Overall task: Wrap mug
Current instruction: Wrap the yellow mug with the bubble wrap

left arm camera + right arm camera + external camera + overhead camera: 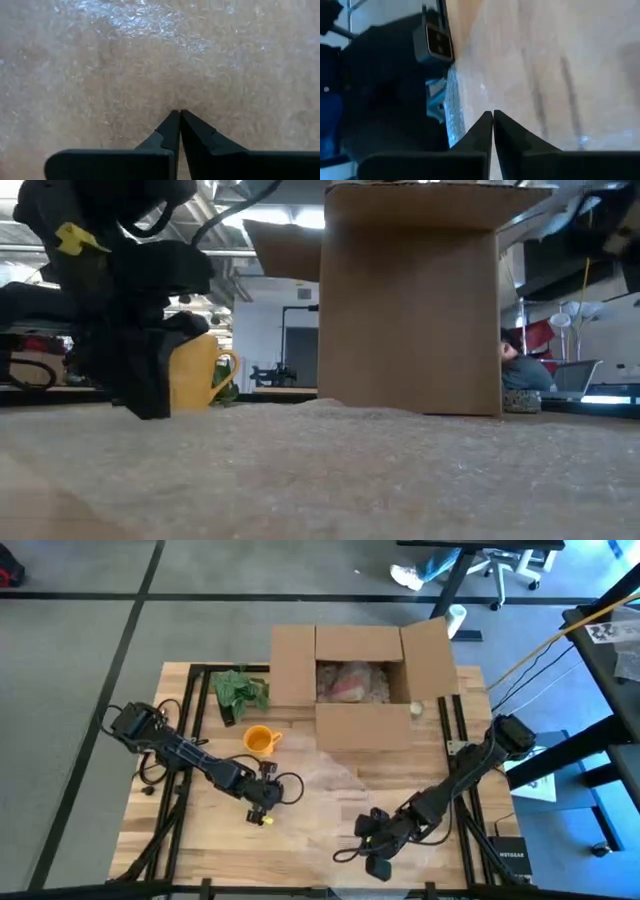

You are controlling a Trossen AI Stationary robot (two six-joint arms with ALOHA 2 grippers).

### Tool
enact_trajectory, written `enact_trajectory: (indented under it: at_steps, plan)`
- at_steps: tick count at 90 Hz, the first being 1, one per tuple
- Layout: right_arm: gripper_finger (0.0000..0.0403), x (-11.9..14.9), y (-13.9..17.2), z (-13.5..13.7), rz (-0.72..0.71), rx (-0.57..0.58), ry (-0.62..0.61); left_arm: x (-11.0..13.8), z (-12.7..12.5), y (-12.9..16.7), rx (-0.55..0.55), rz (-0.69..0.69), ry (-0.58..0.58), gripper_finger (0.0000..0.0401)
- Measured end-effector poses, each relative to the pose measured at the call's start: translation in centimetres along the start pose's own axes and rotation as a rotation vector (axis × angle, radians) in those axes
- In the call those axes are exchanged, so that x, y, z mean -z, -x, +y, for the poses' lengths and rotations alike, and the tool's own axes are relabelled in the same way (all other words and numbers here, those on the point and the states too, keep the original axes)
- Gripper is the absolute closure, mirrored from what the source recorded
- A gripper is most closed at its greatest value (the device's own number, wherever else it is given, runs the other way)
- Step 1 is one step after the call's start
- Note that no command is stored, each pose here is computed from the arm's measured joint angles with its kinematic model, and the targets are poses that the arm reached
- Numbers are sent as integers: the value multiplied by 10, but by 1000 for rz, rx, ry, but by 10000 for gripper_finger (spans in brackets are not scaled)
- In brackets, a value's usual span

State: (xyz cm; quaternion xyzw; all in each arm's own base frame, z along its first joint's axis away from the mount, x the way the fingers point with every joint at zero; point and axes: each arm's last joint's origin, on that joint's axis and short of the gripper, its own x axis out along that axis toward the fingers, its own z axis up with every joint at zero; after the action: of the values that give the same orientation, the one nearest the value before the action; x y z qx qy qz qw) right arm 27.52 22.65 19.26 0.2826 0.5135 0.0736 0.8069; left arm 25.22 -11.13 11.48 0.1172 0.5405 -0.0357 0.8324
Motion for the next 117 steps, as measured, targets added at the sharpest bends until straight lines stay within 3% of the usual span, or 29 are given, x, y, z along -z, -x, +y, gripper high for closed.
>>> enact_trajectory:
  at_steps: [42, 60, 92, 117]
  plan:
    - [403, 18, -55, -29, 183, 147, -38, 4, -36, 7, 119, -43, 67, 401]
    - [403, 11, -59, -48, 175, 150, -74, 8, -50, 11, 141, -41, 115, 401]
    - [403, -30, -54, -84, 89, 225, -19, 13, -67, 17, 180, -57, 181, 401]
    - [403, -27, -47, -92, 154, 312, -21, 21, -79, 22, 184, -19, 287, 401]
